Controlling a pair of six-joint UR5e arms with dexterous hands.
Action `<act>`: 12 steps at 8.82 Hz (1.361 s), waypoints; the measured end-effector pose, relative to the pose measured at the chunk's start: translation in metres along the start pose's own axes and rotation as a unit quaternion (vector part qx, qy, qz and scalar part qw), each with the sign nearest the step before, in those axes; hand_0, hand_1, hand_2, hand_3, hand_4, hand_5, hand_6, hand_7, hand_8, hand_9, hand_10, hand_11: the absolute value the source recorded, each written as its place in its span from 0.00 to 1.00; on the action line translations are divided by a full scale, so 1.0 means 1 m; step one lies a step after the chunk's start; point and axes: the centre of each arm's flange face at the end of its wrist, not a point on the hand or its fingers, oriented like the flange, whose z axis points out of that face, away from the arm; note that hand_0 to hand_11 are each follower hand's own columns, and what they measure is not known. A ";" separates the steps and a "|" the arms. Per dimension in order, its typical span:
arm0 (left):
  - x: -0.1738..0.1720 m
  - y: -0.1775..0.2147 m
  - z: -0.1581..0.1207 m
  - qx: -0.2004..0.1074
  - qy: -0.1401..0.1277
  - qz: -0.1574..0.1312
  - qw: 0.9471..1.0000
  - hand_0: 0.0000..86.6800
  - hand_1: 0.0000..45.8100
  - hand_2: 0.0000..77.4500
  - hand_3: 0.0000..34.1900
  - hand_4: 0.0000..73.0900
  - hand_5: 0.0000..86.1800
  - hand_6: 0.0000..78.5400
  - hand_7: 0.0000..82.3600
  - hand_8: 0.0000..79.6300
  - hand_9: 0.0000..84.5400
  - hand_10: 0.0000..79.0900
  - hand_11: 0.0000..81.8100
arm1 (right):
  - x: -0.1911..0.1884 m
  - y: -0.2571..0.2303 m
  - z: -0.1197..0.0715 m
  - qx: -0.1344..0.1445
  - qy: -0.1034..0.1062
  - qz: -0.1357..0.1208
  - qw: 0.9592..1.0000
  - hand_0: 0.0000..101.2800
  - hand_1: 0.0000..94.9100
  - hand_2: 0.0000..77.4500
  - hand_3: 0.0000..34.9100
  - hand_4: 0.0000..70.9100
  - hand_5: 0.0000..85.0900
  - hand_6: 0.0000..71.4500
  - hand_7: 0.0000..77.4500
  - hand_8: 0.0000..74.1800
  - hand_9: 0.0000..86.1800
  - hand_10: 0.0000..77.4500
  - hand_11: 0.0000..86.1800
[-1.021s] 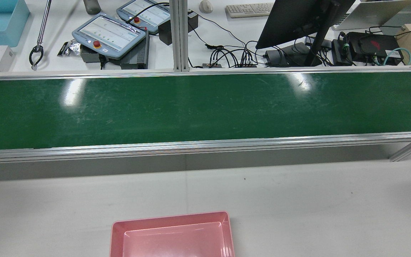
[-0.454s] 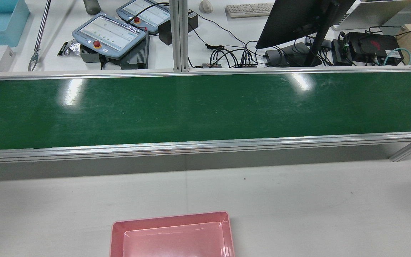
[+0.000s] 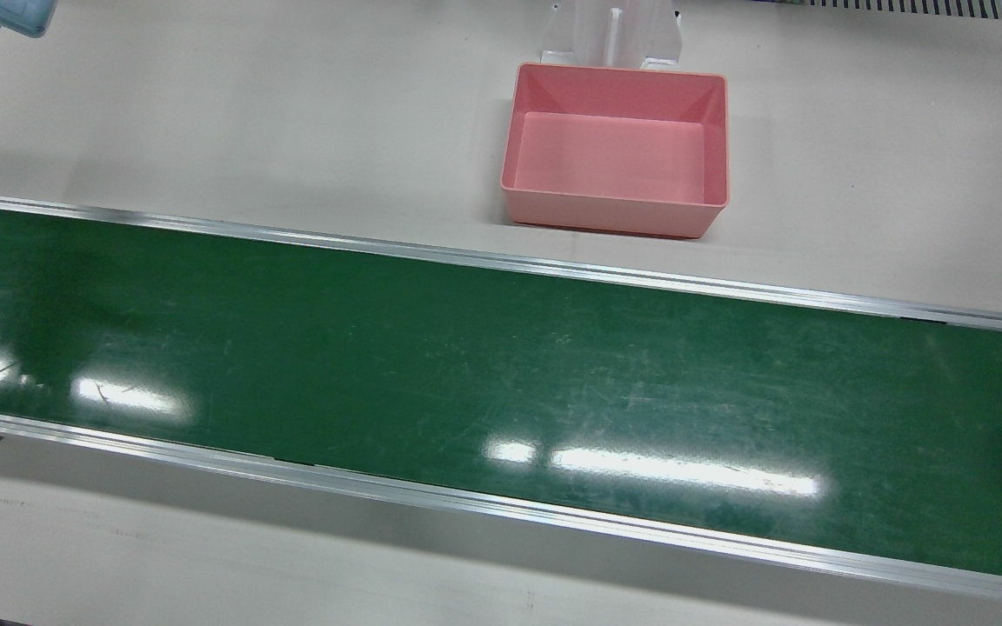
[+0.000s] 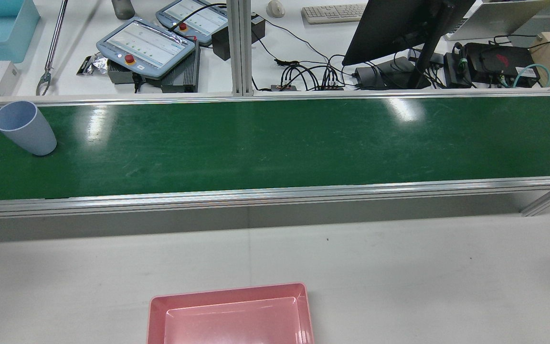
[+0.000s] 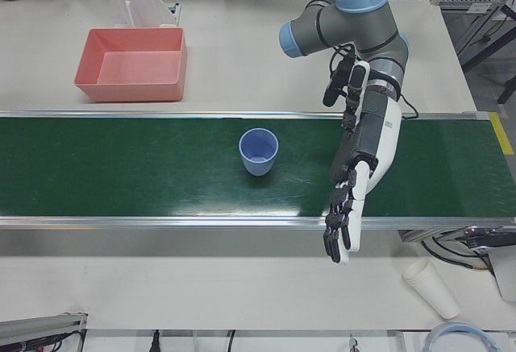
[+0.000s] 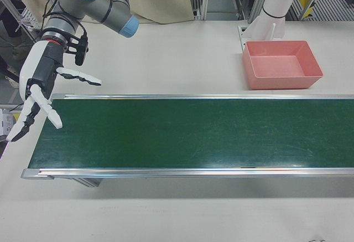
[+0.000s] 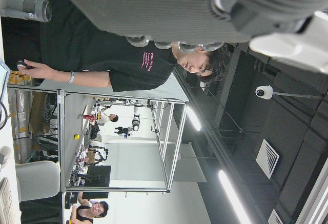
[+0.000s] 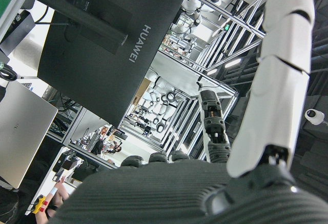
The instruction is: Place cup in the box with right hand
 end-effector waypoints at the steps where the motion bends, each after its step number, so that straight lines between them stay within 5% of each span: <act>1: 0.000 0.000 0.000 0.000 0.000 0.000 1.000 0.00 0.01 0.00 0.00 0.01 0.00 0.00 0.00 0.00 0.00 0.00 0.00 | 0.000 -0.013 -0.014 0.009 0.001 0.024 1.000 0.53 0.18 0.11 0.00 0.11 0.07 0.02 0.02 0.01 0.01 0.01 0.01; 3: 0.000 0.000 0.001 -0.001 0.000 0.000 1.000 0.00 0.01 0.00 0.00 0.01 0.01 0.00 0.00 0.00 0.00 0.00 0.00 | 0.021 -0.028 -0.041 0.000 0.017 0.064 0.998 0.55 0.21 0.01 0.00 0.15 0.06 0.01 0.01 0.01 0.01 0.01 0.01; 4: 0.000 0.000 0.001 -0.001 0.000 0.000 1.000 0.00 0.01 0.00 0.00 0.01 0.01 0.00 0.00 0.00 0.00 0.00 0.00 | 0.037 -0.032 -0.051 -0.002 0.033 0.072 0.997 0.52 0.20 0.10 0.00 0.08 0.06 0.01 0.01 0.01 0.01 0.01 0.01; 5: 0.000 0.001 0.001 -0.001 0.000 0.000 1.000 0.00 0.01 0.00 0.00 0.01 0.00 0.00 0.00 0.00 0.00 0.00 0.00 | 0.050 -0.029 -0.049 -0.009 0.046 0.077 0.996 0.52 0.13 0.07 0.00 0.09 0.06 0.01 0.01 0.01 0.01 0.01 0.01; 6: 0.000 0.001 0.001 -0.001 0.000 0.000 1.000 0.00 0.01 0.00 0.00 0.01 0.01 0.00 0.00 0.00 0.00 0.00 0.00 | 0.055 -0.019 -0.038 -0.021 0.049 0.080 0.995 0.51 0.18 0.01 0.00 0.09 0.06 0.01 0.01 0.01 0.01 0.01 0.01; 7: 0.000 0.001 0.001 -0.001 -0.001 0.000 1.000 0.00 0.01 0.00 0.00 0.01 0.00 0.00 0.00 0.00 0.00 0.00 0.00 | 0.058 -0.011 -0.028 -0.030 0.049 0.082 0.995 0.50 0.18 0.11 0.00 0.09 0.05 0.01 0.01 0.01 0.01 0.01 0.01; 12: 0.000 0.002 0.002 -0.001 -0.001 0.000 1.000 0.00 0.01 0.00 0.00 0.01 0.01 0.00 0.00 0.00 0.00 0.00 0.00 | 0.055 0.004 -0.017 -0.045 0.039 0.071 0.996 0.50 0.17 0.09 0.00 0.09 0.05 0.01 0.01 0.01 0.01 0.01 0.01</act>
